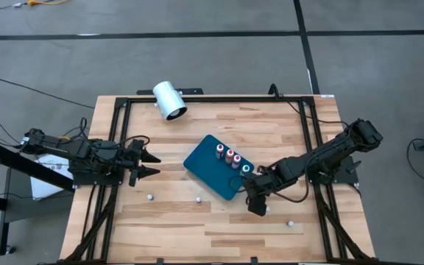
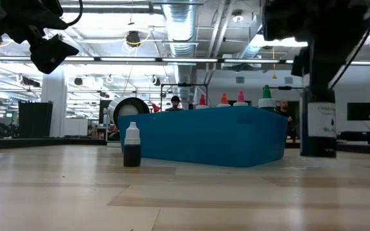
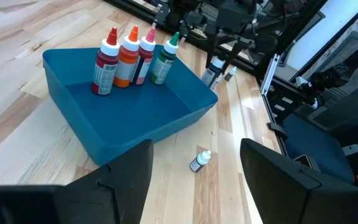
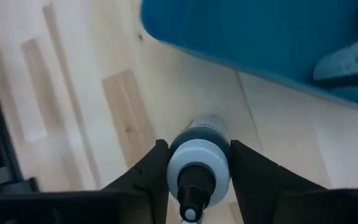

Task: Pick & Place food coloring
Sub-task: Put the big black food coloring bottle into the blue bin

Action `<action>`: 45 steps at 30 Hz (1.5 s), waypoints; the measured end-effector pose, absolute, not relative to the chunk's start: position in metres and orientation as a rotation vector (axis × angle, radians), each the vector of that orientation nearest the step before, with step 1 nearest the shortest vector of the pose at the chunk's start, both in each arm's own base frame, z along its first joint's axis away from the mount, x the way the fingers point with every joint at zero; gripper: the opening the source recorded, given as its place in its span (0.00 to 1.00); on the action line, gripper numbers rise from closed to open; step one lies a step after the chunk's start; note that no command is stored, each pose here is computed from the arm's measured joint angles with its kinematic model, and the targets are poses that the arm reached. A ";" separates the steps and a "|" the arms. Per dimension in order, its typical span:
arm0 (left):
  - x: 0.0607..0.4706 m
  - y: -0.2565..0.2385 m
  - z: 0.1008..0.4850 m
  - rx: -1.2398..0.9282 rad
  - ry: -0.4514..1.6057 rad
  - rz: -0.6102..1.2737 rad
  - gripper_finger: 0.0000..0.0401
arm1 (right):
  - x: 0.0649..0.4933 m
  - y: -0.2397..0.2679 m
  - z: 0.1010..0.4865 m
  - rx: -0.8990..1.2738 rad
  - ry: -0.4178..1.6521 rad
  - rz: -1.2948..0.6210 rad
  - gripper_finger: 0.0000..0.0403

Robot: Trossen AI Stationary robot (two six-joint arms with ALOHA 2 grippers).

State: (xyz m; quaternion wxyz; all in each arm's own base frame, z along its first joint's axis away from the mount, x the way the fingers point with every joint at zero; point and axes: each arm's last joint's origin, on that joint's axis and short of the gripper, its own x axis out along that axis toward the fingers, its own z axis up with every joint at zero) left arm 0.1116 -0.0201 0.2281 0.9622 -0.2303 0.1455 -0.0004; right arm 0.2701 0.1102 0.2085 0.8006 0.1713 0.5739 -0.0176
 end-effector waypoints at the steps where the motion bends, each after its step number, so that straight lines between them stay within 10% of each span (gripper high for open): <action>1: 0.112 -0.020 0.228 -0.467 0.294 -0.001 0.58 | 0.271 0.111 0.212 0.361 1.229 -0.030 0.31; 45: 0.112 -0.020 0.228 -0.465 0.294 -0.001 0.58 | 0.313 0.038 0.362 0.215 0.916 0.093 0.34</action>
